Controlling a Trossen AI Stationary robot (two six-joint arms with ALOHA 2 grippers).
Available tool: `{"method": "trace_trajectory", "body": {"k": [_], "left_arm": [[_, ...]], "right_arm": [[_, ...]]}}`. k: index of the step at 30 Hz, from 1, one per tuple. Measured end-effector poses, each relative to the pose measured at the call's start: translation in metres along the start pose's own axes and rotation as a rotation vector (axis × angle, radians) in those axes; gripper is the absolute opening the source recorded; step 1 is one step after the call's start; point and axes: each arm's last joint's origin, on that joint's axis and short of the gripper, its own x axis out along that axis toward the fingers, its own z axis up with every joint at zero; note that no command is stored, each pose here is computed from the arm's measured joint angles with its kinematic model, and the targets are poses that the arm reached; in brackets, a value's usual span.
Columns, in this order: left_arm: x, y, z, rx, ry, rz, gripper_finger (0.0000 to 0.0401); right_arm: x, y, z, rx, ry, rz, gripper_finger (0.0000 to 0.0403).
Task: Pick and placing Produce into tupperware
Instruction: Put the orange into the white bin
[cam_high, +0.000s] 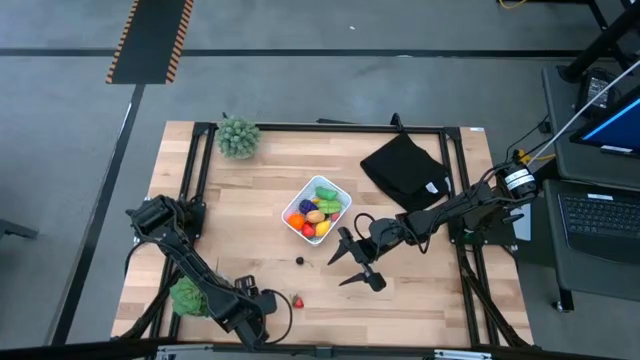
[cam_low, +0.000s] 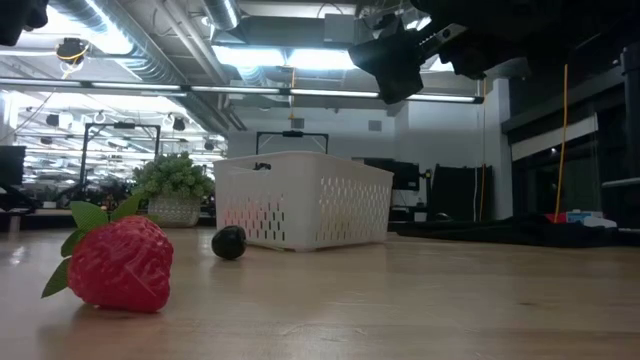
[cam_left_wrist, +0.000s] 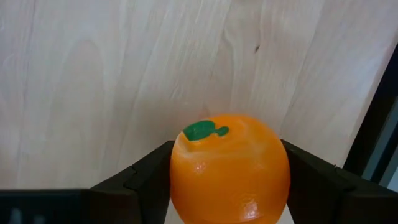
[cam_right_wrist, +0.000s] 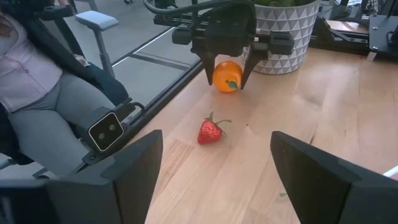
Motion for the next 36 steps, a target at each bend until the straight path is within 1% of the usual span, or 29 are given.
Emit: {"method": "trace_trajectory", "body": {"k": [3, 5, 10, 14, 19, 22, 25, 29, 32, 36], "left_arm": [[-0.004, 0.001, 0.001, 0.019, -0.002, -0.008, 0.0239], [-0.012, 0.002, 0.002, 0.03, -0.011, -0.025, 0.0239], [-0.04, 0.01, 0.007, 0.03, -0.028, -0.066, 0.0239], [-0.065, 0.019, 0.012, 0.044, -0.066, -0.096, 0.0239], [-0.091, 0.03, 0.02, 0.038, -0.121, -0.161, 0.0239], [-0.102, 0.035, 0.022, 0.071, -0.153, -0.177, 0.0239], [-0.113, 0.039, 0.024, 0.144, -0.247, -0.15, 0.0239], [-0.124, 0.048, 0.029, 0.249, -0.416, -0.042, 0.0239], [-0.127, 0.055, 0.037, 0.286, -0.499, 0.02, 0.0239], [-0.122, 0.064, 0.044, 0.32, -0.596, 0.016, 0.0239]], "right_arm": [[0.0, 0.0, 0.0, 0.002, 0.0, 0.0, 0.03], [0.0, 0.0, 0.0, 0.004, 0.0, 0.0, 0.03], [0.0, 0.0, 0.0, 0.005, 0.0, 0.0, 0.03], [0.0, 0.0, 0.0, 0.005, 0.0, 0.0, 0.03], [0.0, 0.0, 0.0, 0.007, 0.0, 0.0, 0.03], [0.0, 0.0, 0.0, 0.022, 0.001, 0.0, 0.03], [0.0, 0.0, 0.0, 0.023, 0.0, 0.0, 0.03], [0.0, 0.0, 0.002, 0.016, -0.016, 0.001, 0.03], [0.0, 0.0, 0.002, 0.015, -0.022, 0.002, 0.03], [-0.008, 0.004, 0.007, 0.005, -0.053, 0.006, 0.03]]}}
